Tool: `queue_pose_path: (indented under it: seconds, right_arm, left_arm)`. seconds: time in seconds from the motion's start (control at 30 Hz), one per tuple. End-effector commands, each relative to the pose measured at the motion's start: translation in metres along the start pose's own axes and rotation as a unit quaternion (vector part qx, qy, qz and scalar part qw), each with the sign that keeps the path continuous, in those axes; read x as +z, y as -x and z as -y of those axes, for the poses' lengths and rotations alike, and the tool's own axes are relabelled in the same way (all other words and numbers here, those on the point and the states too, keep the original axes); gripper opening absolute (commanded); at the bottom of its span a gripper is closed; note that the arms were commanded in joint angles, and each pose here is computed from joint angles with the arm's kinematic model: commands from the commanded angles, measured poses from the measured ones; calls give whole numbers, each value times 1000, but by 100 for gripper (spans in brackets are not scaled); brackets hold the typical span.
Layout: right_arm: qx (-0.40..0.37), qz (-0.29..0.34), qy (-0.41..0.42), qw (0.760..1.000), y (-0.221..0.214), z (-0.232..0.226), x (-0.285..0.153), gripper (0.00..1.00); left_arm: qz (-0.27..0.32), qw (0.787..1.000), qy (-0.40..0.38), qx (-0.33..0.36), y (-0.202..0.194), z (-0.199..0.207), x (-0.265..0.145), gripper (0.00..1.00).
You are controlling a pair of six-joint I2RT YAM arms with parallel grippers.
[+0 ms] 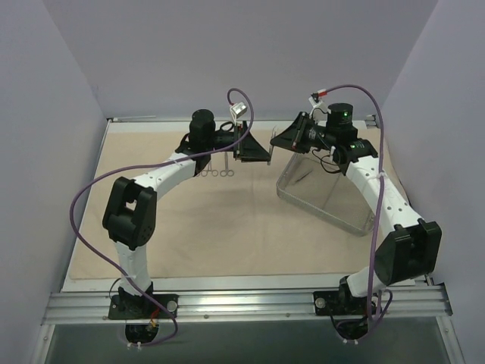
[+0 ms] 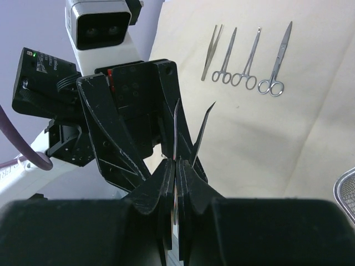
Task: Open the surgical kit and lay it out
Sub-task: Place the medical item in the surgical kit.
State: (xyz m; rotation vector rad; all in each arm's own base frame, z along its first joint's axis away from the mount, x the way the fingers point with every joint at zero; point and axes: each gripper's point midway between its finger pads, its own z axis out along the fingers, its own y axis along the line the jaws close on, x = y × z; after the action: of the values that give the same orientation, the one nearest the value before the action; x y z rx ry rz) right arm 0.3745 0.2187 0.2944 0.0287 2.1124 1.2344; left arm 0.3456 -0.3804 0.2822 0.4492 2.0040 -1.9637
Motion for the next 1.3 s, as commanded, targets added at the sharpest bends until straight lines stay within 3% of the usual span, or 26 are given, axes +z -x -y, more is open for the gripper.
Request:
queue_pose_path:
  seconds: [0.0,0.13,0.23,0.27,0.33,0.43,0.47,0.53,0.57,0.6,0.63,0.67,0.7,0.77,0.8,0.83,1.03,1.27]
  right_arm:
    - [-25,16,44,999,15,-26,5,0]
    - [-26,6,52,998,14,-30,16,0]
    - [-25,0,53,998,12,-30,23,0]
    - [-23,-3,50,998,11,-27,26,0]
    - [-25,0,49,999,14,-29,26,0]
    - [-26,7,25,999,19,-21,27,32]
    - [-21,2,14,1000,19,-17,27,50]
    - [-24,16,-24,999,27,-4,25,61]
    - [-19,13,-43,999,29,2,23,64]
    - [-24,14,-62,998,32,9,21,65]
    - [-23,34,-106,994,43,25,16,68]
    - [-14,23,-130,991,40,37,14,68]
    - [-26,29,-141,989,46,40,11,69]
    - [-28,30,-179,983,50,53,3,69]
    - [-26,32,-189,981,51,59,1,70]
    - [-21,28,-192,981,50,65,1,70]
    - [19,24,-214,976,47,97,-5,70]
    - [27,14,-221,975,43,105,-4,70]
  left_arm:
    - [-6,998,-40,45,6,25,2,52]
    - [0,997,-54,48,10,29,2,46]
    - [0,997,-57,46,11,27,3,31]
    - [1,997,-58,48,12,28,2,19]
    - [6,998,-52,44,15,24,-2,7]
    - [16,999,-18,27,20,5,-16,2]
    - [20,999,-4,50,21,0,-22,2]
    - [30,998,56,18,26,-22,-43,2]
    - [29,994,85,56,28,-35,-53,2]
    - [30,991,119,49,29,-46,-64,2]
    - [29,980,197,-6,20,-74,-88,2]
    - [32,972,233,13,30,-74,-100,2]
    - [9,947,320,10,16,-100,-125,2]
    - [-4,919,392,51,27,-115,-159,2]
    - [-17,902,430,34,19,-123,-176,2]
    - [-12,874,485,36,23,-138,-199,2]
    - [-48,770,636,27,11,-188,-294,2]
    - [-52,730,681,-10,2,-223,-337,2]
